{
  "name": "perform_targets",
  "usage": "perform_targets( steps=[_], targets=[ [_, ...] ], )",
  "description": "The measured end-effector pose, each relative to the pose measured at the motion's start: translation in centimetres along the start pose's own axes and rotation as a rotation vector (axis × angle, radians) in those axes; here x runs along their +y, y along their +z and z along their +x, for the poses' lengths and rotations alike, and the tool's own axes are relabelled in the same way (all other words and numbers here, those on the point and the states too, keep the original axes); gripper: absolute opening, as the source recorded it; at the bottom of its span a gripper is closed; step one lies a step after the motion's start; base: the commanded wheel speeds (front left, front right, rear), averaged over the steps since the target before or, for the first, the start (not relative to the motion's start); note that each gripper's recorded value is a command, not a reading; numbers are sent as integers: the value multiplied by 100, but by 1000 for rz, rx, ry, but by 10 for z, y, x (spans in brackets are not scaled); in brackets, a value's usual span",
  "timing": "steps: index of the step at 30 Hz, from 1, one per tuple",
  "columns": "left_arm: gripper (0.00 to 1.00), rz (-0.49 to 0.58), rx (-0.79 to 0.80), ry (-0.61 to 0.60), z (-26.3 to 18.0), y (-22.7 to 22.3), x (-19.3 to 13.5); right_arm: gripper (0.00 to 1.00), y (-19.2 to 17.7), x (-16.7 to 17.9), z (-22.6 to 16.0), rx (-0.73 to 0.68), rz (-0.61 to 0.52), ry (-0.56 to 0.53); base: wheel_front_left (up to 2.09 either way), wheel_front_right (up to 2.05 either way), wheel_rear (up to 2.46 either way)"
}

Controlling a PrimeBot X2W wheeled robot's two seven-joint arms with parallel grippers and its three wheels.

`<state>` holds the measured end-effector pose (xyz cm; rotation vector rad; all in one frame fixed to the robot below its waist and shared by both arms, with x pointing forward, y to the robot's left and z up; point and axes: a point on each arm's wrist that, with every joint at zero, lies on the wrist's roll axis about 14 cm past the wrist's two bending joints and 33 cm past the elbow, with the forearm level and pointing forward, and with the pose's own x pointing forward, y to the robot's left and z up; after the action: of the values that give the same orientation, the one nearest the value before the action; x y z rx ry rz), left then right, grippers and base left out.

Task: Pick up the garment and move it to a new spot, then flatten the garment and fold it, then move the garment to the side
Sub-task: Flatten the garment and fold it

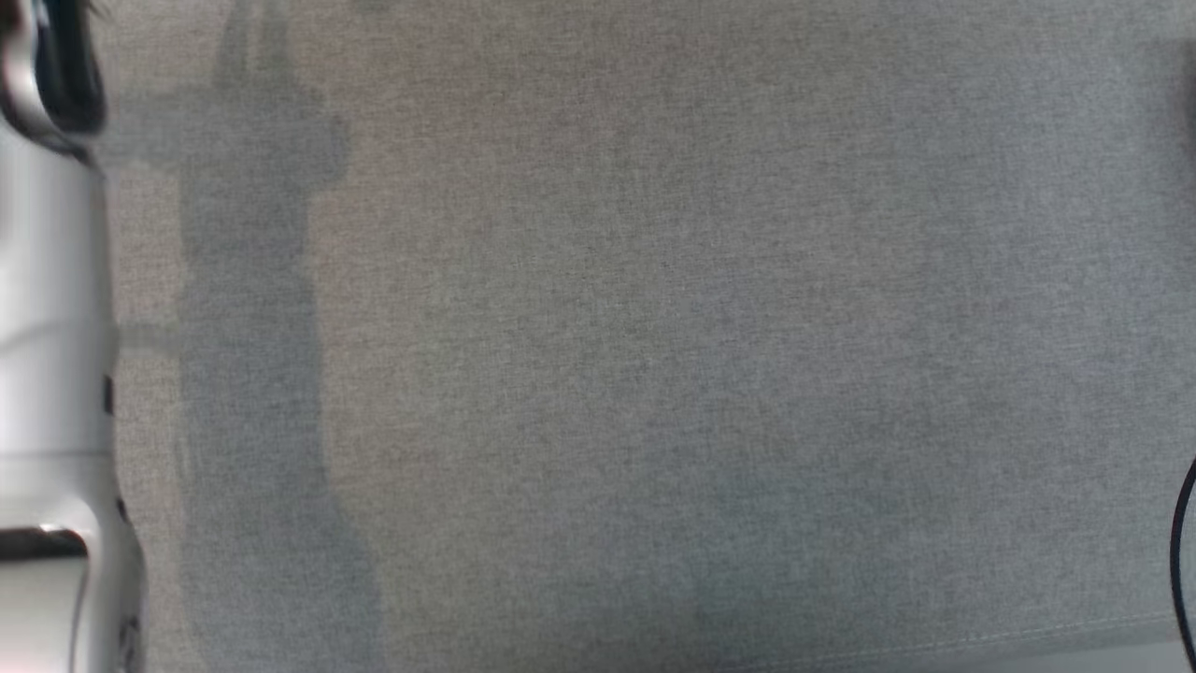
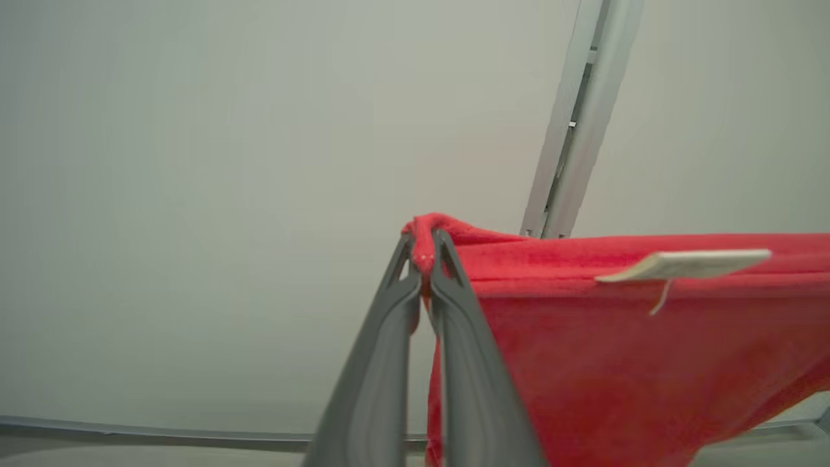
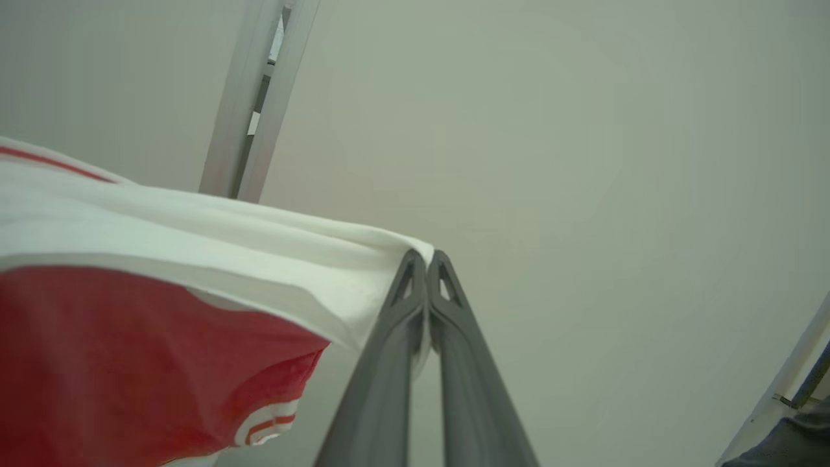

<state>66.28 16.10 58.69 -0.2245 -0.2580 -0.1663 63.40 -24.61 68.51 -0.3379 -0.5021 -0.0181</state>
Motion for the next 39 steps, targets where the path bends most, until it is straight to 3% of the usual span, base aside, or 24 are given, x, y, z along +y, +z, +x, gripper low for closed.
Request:
perform_targets(
  steps=[8, 14, 23, 39],
  targets=[
    [0, -191, 249, 188, -125, -105, 16, 0, -70, 34, -106, 241, 139, 43, 0, 0, 0],
    [0, -221, 388, 285, -210, -136, 19, 0, -92, 53, -188, 408, 250, 39, 0, 0, 0],
    [0, -263, 433, 305, -272, -128, 6, 0, -96, 59, -286, 585, 325, 3, 0, 0, 0],
    [0, -232, 505, 275, -369, -108, -27, 0, -71, 63, -391, 710, 382, -30, 0, 0, 0]
  ],
)
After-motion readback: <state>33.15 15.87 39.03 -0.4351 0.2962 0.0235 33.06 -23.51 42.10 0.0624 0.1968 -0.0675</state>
